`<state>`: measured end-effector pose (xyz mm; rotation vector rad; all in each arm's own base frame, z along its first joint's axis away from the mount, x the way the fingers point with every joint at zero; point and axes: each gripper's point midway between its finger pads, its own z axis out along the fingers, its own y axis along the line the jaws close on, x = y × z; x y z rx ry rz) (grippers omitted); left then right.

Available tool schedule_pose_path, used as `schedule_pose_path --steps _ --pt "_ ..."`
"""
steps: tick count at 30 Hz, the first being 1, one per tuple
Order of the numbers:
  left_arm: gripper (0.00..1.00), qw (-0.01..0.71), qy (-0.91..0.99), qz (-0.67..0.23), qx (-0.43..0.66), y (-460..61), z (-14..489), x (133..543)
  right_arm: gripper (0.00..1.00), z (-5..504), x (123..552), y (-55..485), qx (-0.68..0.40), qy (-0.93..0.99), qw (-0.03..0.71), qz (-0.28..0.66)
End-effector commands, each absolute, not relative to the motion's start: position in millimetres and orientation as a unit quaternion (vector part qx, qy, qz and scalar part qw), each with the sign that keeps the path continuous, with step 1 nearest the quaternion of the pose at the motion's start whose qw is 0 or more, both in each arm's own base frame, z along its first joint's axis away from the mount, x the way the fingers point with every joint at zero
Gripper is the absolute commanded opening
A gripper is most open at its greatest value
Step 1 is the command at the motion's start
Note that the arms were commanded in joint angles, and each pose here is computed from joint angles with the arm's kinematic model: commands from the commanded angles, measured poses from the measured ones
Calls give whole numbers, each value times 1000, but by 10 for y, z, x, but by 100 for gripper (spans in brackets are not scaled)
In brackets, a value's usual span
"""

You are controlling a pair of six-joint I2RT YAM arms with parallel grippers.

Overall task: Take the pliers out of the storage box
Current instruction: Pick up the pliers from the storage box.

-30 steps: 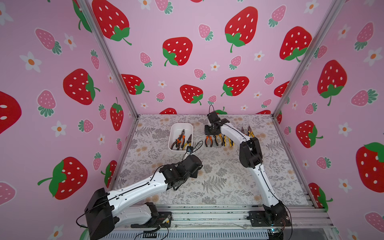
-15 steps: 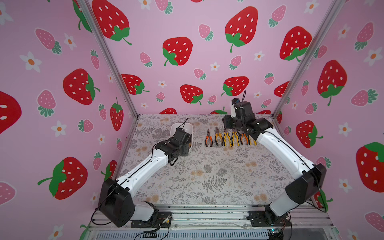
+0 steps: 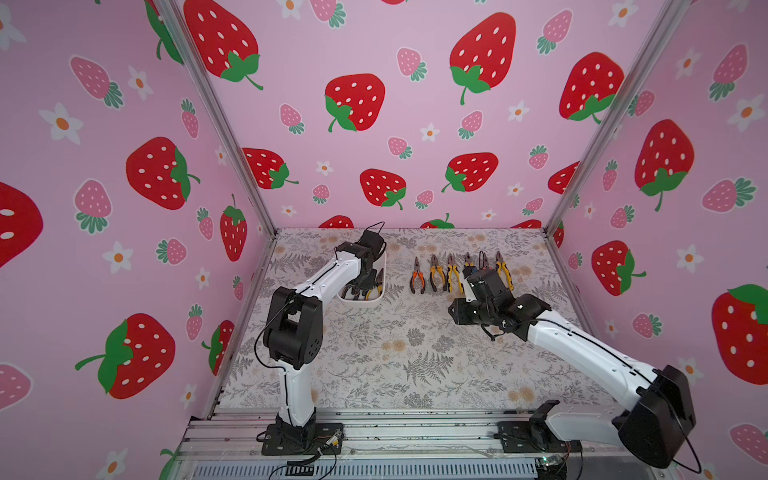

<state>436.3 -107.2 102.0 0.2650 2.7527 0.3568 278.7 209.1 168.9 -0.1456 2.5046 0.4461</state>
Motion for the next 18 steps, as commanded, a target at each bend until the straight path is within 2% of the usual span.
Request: schedule_pose_path --steps 1,4,18 --pt "38 158 969 155 114 -929 1029 4421 36 1621 2733 2104 -47 940 285 179" --pt "43 149 970 154 111 -857 923 4487 35 1561 2708 2093 -49 943 279 177" --pt "43 100 976 160 106 -727 531 4438 34 1455 2719 2122 -57 946 268 173"
